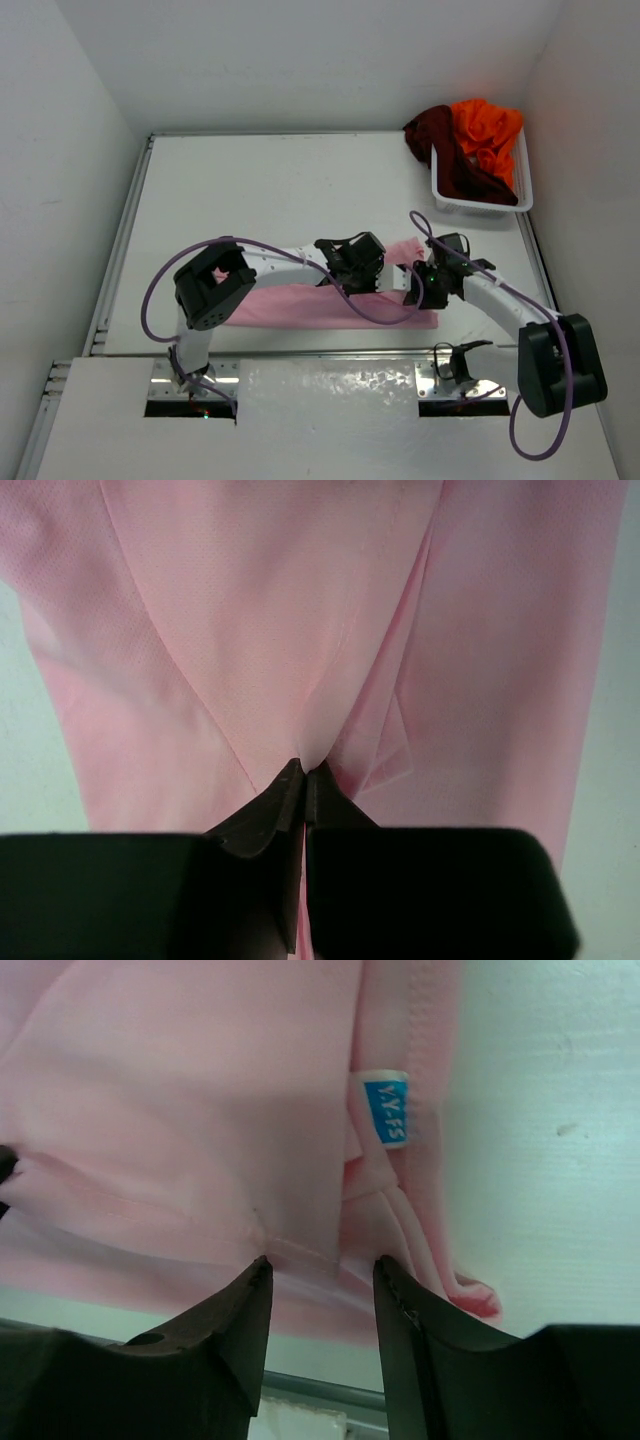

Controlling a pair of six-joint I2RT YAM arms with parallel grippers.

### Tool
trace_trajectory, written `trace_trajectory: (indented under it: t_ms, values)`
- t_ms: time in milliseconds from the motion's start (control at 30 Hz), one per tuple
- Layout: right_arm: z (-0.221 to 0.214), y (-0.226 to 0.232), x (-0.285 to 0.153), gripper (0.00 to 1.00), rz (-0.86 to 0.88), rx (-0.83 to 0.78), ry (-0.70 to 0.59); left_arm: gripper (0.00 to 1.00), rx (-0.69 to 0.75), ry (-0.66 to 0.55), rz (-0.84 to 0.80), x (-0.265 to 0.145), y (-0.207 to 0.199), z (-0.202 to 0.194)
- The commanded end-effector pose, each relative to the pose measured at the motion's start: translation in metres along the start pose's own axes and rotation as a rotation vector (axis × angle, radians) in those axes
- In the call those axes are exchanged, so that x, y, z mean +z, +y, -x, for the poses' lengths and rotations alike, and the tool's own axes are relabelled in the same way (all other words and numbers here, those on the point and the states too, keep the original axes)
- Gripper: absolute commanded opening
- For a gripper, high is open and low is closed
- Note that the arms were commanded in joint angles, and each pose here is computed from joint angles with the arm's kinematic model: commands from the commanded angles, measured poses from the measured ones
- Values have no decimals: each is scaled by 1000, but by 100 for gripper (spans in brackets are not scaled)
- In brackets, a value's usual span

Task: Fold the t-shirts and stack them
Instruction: Fold the other side of the tshirt into a rectangle

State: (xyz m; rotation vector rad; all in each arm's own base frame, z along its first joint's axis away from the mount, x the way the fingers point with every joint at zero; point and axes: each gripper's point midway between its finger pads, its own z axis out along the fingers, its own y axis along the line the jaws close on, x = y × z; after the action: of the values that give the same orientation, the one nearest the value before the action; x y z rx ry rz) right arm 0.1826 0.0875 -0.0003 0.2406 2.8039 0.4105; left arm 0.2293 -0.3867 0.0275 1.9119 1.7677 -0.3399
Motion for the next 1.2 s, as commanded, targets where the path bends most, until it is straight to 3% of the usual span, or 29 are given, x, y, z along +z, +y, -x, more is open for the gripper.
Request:
trace_trajectory:
  t_ms: [0, 133, 300, 467, 933, 1167]
  values:
    - [3, -10, -6, 45, -56, -1, -14, 0, -1, -58, 2, -4, 0, 18]
    - [6, -7, -8, 46, -46, 5, -30, 0, -3, -61, -12, -3, -3, 18]
    - [6, 7, 5, 16, 46, 45, -42, 0, -5, -59, -6, -6, -1, 19]
    - [18, 11, 0, 0, 53, 28, -89, 0, -4, -61, 17, -14, 5, 25]
    - [22, 1, -43, 0, -35, -71, -108, 0, 11, -44, 63, -40, 23, 33]
    - [-8, 1, -38, 0, 4, -36, -24, 0, 34, -38, -67, -38, -4, 24]
